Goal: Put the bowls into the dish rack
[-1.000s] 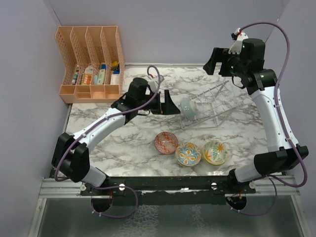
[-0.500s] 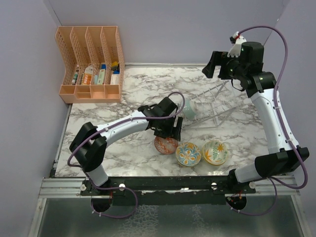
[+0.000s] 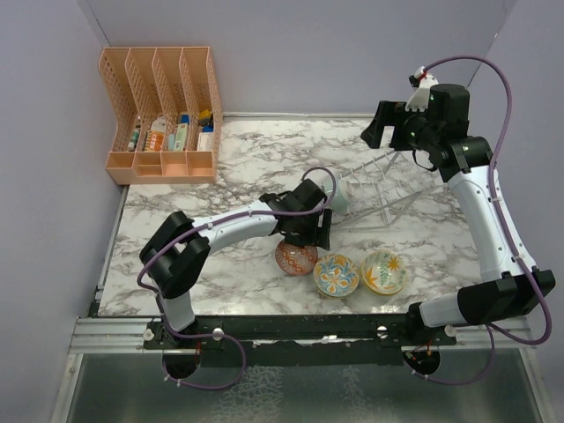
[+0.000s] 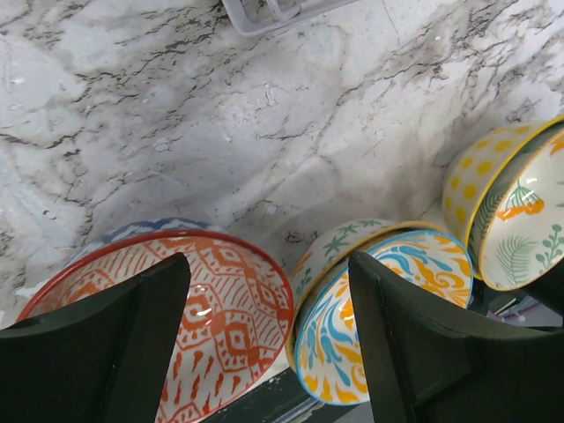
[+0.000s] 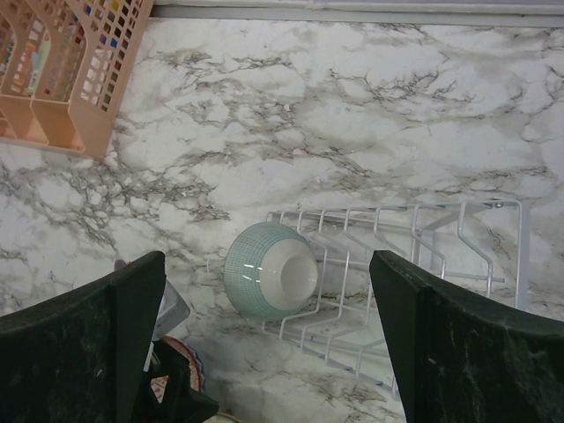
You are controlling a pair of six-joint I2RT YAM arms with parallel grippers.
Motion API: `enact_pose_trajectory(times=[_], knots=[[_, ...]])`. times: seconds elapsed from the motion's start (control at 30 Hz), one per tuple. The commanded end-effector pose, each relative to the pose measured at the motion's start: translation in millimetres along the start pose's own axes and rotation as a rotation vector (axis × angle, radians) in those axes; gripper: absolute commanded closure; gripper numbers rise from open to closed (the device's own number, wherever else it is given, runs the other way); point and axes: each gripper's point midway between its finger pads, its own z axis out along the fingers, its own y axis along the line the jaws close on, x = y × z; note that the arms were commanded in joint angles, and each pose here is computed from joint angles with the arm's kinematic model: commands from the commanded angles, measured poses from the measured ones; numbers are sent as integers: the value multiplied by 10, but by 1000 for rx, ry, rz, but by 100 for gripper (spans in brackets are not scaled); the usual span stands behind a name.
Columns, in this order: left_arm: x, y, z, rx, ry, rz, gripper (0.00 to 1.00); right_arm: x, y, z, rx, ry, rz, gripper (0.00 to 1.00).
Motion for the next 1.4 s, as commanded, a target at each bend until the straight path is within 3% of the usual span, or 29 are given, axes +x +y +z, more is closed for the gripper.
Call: enact_pose_trajectory(times=[0.0, 0.17, 0.43, 0.73, 1.1, 1.27, 1.37], knots=[[17, 31, 160, -31, -21, -23, 28, -91, 83, -57, -46, -46, -14, 0], [42, 132, 185, -64, -34, -31, 34, -71, 112, -51, -64, -46, -7, 0], [75, 284, 146, -113, -57, -8, 54, -45, 104, -51, -62, -44, -7, 0], [-26, 421, -196, -171, -168, -1, 100, -172, 136, -108, -63, -70, -6, 0], [-24, 531, -580, -152, -232, 56, 100, -281, 134, -194, -44, -101, -3, 1], [-279, 384, -914, -104, -312, 103, 100, -324, 122, -261, -27, -117, -6, 1], [-575, 78, -1219, 0, -406, 107, 100, -351, 134, -285, -29, -120, -5, 1]])
